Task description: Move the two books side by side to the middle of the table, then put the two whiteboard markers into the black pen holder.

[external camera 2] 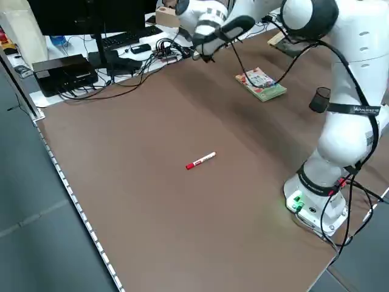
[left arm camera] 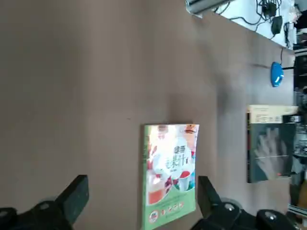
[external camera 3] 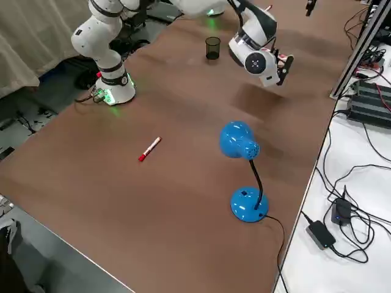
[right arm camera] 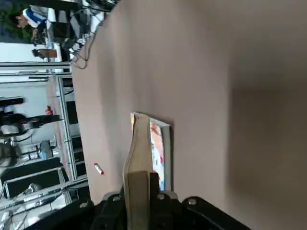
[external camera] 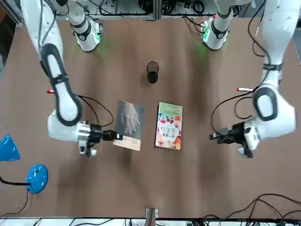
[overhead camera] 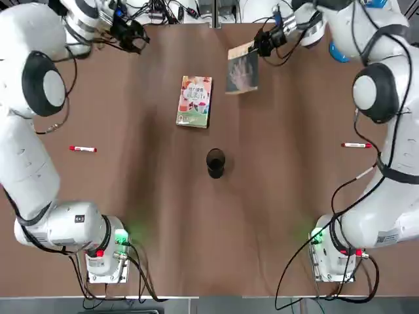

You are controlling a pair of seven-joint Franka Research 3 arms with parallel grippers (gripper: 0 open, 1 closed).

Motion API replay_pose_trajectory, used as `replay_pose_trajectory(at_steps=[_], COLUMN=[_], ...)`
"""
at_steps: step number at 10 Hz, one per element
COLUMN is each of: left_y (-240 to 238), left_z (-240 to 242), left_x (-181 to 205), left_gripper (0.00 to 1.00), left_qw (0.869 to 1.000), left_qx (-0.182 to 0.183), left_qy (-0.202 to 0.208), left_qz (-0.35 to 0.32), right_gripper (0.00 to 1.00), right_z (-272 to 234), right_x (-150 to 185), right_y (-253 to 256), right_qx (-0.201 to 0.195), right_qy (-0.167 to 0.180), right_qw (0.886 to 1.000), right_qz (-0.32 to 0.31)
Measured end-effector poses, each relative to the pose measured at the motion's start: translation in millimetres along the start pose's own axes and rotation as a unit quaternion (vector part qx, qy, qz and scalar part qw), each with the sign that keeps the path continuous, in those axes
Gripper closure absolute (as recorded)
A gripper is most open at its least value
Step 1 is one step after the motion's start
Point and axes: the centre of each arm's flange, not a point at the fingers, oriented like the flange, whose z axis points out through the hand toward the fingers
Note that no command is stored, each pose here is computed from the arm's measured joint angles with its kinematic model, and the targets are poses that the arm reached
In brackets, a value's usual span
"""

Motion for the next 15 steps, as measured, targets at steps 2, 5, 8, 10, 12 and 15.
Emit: replay_pose_trajectory(at_steps=[2, 5, 8, 10, 12, 15], left_y=[9, 44, 71, 97, 101, 100], left_z=[-74, -141, -172, -208, -225, -229], left_x=[0, -15, -36, -61, -89, -99], left_gripper=[0.0, 0.0, 0.0, 0.0, 0.0, 0.0], left_qw=[0.994, 0.977, 0.955, 0.95, 0.944, 0.943], left_qx=[0.1, 0.209, 0.296, 0.312, 0.329, 0.333], left_qy=[0.011, 0.007, -0.021, -0.021, -0.022, -0.022], left_qz=[0.035, 0.046, 0.013, 0.01, 0.007, 0.004], right_gripper=[0.85, 0.85, 0.85, 0.85, 0.71, 0.23], right_z=[31, 71, 92, 93, 99, 96], right_x=[-9, -21, -27, -28, -31, -26], right_y=[20, 35, 44, 45, 42, 39], right_qx=[-0.005, -0.016, -0.043, -0.045, -0.049, -0.053], right_qy=[0.004, 0.011, 0.024, 0.022, 0.023, 0.034], right_qw=[1.0, 0.999, 0.999, 0.998, 0.997, 0.997], right_qz=[0.026, 0.033, -0.014, -0.037, -0.051, -0.055])
